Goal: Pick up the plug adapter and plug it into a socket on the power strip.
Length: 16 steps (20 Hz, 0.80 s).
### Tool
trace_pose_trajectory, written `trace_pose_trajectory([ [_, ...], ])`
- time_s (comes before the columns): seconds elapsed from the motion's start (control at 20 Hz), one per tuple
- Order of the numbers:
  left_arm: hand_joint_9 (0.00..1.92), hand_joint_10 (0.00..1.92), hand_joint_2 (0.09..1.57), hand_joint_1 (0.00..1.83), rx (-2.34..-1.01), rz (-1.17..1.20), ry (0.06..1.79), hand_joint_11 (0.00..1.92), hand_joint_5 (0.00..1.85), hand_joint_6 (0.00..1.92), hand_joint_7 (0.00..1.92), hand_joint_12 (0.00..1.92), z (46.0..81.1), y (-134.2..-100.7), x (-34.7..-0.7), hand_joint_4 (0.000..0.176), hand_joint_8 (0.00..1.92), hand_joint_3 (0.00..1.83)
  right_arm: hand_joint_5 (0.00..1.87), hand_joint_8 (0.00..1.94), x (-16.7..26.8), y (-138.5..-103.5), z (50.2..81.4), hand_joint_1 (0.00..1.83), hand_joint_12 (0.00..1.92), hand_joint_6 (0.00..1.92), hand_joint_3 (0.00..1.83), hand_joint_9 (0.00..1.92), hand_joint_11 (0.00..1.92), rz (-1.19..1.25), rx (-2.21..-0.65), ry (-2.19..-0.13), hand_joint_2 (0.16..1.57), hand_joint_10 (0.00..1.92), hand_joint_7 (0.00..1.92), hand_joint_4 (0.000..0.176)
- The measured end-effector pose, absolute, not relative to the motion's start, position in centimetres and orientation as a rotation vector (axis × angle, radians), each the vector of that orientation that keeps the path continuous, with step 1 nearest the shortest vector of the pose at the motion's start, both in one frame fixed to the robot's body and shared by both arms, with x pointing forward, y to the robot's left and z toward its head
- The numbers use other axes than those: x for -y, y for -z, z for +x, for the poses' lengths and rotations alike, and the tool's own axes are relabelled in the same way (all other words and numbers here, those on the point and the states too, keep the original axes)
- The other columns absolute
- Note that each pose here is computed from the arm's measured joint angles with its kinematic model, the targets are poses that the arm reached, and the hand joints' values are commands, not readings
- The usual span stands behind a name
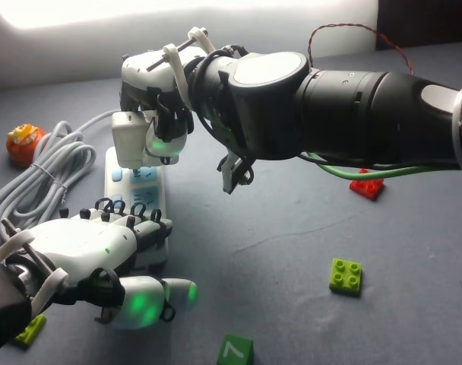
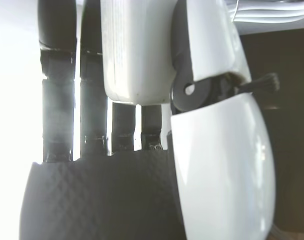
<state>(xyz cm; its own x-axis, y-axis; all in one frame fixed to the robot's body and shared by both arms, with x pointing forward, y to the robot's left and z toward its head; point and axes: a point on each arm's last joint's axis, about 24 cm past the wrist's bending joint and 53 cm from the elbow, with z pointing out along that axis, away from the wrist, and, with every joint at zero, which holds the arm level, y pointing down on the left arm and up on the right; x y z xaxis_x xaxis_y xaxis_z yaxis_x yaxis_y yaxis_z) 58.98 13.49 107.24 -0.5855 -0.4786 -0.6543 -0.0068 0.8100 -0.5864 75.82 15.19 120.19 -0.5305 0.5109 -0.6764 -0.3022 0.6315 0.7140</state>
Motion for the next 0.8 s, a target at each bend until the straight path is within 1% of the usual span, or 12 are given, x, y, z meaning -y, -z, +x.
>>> trace_pose_trajectory([
  [0.15, 0.13, 0.0, 1.24, 0.0, -2.113, -0.357, 0.681, 0.0, 0.15, 0.0, 0.16, 0.22, 58.97, -107.24, -13.49, 0.0, 0.0, 0.0, 0.88, 0.77, -15.19, -120.19, 75.82, 1.38, 0.77, 1.03, 0.0, 1.07, 0.99, 0.166, -1.867, -1.034, 1.08, 0.94, 1.09, 0.0],
  [0.2, 0.13, 0.0, 1.24, 0.0, -2.113, -0.357, 0.68, 0.0, 0.16, 0.0, 0.16, 0.22, 58.98, -107.24, -13.5, 0.0, 0.0, 0.0, 0.89, 0.75, -15.19, -120.19, 75.82, 1.39, 0.78, 1.02, 0.0, 1.06, 0.99, 0.167, -1.867, -1.034, 1.08, 0.95, 1.1, 0.0],
  [0.35, 0.13, 0.0, 1.24, 0.0, -2.113, -0.356, 0.68, 0.0, 0.15, 0.0, 0.15, 0.21, 58.97, -107.23, -13.5, 0.0, 0.0, 0.0, 0.9, 0.77, -15.14, -120.06, 75.82, 1.39, 0.77, 1.01, 0.0, 1.07, 0.99, 0.166, -1.869, -1.034, 1.08, 0.94, 1.09, 0.0],
  [0.4, 0.13, 0.0, 1.24, 0.0, -2.113, -0.356, 0.68, 0.0, 0.16, 0.0, 0.16, 0.22, 58.97, -107.23, -13.5, 0.0, 0.0, 0.0, 0.91, 0.73, -15.12, -119.94, 75.79, 1.39, 0.76, 0.99, 0.0, 1.09, 1.01, 0.165, -1.871, -1.035, 1.07, 0.91, 1.11, 0.0],
  [0.5, 0.13, 0.0, 1.24, 0.0, -2.113, -0.356, 0.68, 0.0, 0.17, 0.01, 0.16, 0.22, 58.97, -107.22, -13.49, 0.0, 0.01, 0.0, 0.91, 0.73, -15.12, -119.94, 75.8, 1.39, 0.75, 0.98, 0.0, 1.1, 1.02, 0.165, -1.871, -1.035, 1.07, 0.9, 1.12, 0.0],
  [0.6, 0.13, 0.0, 1.24, 0.0, -2.114, -0.355, 0.678, 0.0, 0.16, 0.0, 0.17, 0.22, 58.93, -107.15, -13.54, 0.0, 0.01, 0.0, 0.93, 0.68, -15.12, -119.94, 75.8, 1.39, 0.74, 0.96, 0.0, 1.11, 1.03, 0.166, -1.871, -1.035, 1.06, 0.89, 1.14, 0.0],
  [0.65, 0.13, 0.0, 1.24, 0.0, -2.116, -0.355, 0.677, 0.0, 0.17, 0.01, 0.17, 0.21, 58.9, -107.08, -13.58, 0.0, 0.01, 0.0, 0.91, 0.72, -15.12, -119.94, 75.8, 1.39, 0.75, 1.0, 0.0, 1.1, 1.02, 0.165, -1.871, -1.035, 1.07, 0.91, 1.11, 0.0],
  [0.8, 0.13, 0.0, 1.24, 0.0, -2.117, -0.355, 0.675, 0.0, 0.16, 0.0, 0.16, 0.21, 58.87, -107.02, -13.62, 0.0, 0.0, 0.0, 0.91, 0.73, -15.09, -119.94, 75.81, 1.39, 0.75, 1.0, 0.0, 1.09, 1.02, 0.165, -1.871, -1.034, 1.07, 0.92, 1.11, 0.0],
])
